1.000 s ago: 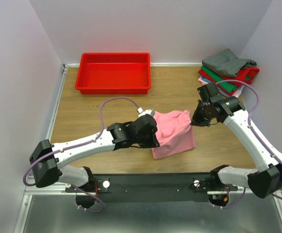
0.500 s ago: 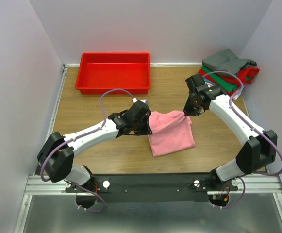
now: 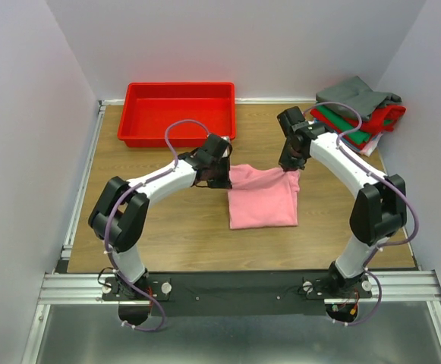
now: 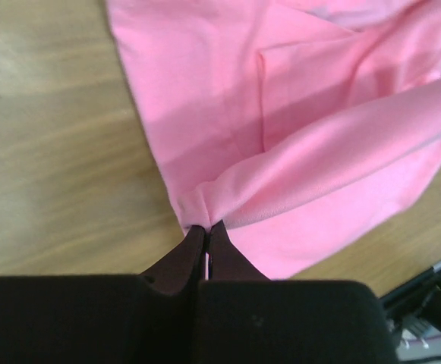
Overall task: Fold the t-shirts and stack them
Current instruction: Fold the tshirt
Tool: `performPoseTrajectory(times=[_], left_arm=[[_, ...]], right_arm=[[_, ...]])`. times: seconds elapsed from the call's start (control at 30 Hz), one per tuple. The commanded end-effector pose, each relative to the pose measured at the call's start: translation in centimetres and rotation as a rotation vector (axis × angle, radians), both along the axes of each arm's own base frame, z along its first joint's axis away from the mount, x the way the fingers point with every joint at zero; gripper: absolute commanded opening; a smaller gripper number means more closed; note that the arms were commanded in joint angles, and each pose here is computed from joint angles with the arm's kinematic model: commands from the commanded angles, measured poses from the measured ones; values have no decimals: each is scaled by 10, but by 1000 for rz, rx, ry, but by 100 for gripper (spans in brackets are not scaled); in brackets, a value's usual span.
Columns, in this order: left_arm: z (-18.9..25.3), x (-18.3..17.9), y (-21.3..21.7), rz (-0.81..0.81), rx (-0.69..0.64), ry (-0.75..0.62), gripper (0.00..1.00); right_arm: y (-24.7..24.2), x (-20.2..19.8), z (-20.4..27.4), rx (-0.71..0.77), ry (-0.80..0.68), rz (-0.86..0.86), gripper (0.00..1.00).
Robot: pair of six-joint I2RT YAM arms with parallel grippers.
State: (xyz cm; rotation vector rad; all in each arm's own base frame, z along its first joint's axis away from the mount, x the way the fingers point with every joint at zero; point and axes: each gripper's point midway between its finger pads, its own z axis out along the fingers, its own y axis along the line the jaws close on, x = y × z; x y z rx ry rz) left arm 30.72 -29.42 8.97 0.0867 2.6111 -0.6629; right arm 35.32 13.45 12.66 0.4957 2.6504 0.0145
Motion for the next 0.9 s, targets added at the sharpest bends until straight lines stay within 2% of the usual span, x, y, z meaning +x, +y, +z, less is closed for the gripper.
performPoseTrajectory(times=[0.0,0.17,0.2,0.27,0.3,0.33,0.37,0.4,0.43,0.47,0.5,0.63,0.73,0.87], left_arm=[[7,27,6,-23,11,-39,0],[18,63,-3,-55,-24,-88,0],[33,73,-12,-71,-59,-120,0],[46,88,-27,-99,-101,-148,13],[51,93,-31,-103,-113,-159,28],[51,97,-35,-104,-118,-158,64],[61,105,-38,-93,-129,-181,77],[61,107,-39,-92,-125,-178,98],[65,109,-39,-87,-125,-183,98],[70,111,-39,-83,-125,-195,98],[70,112,-36,-74,-116,-204,98],[67,101,-23,-66,-90,-225,98],[49,85,-14,-75,-70,-195,98],[28,67,-2,-73,-45,-165,98]], right_arm=[[-15,27,-1,-71,-52,-47,1],[-26,46,-2,-75,-74,-97,1],[-31,49,-3,-70,-78,-116,1],[-35,51,-6,-54,-75,-134,1],[-41,55,-7,-39,-81,-156,4],[-43,56,-9,-25,-76,-157,13],[-41,57,-11,4,-65,-150,54],[-47,59,-10,5,-68,-155,67],[-49,60,-8,5,-71,-154,76],[-52,60,0,1,-93,-153,92],[-55,61,5,-8,-111,-147,99],[-62,54,20,-2,-145,-125,100],[-57,44,25,46,-157,-92,100],[-50,16,3,120,-112,-53,100]])
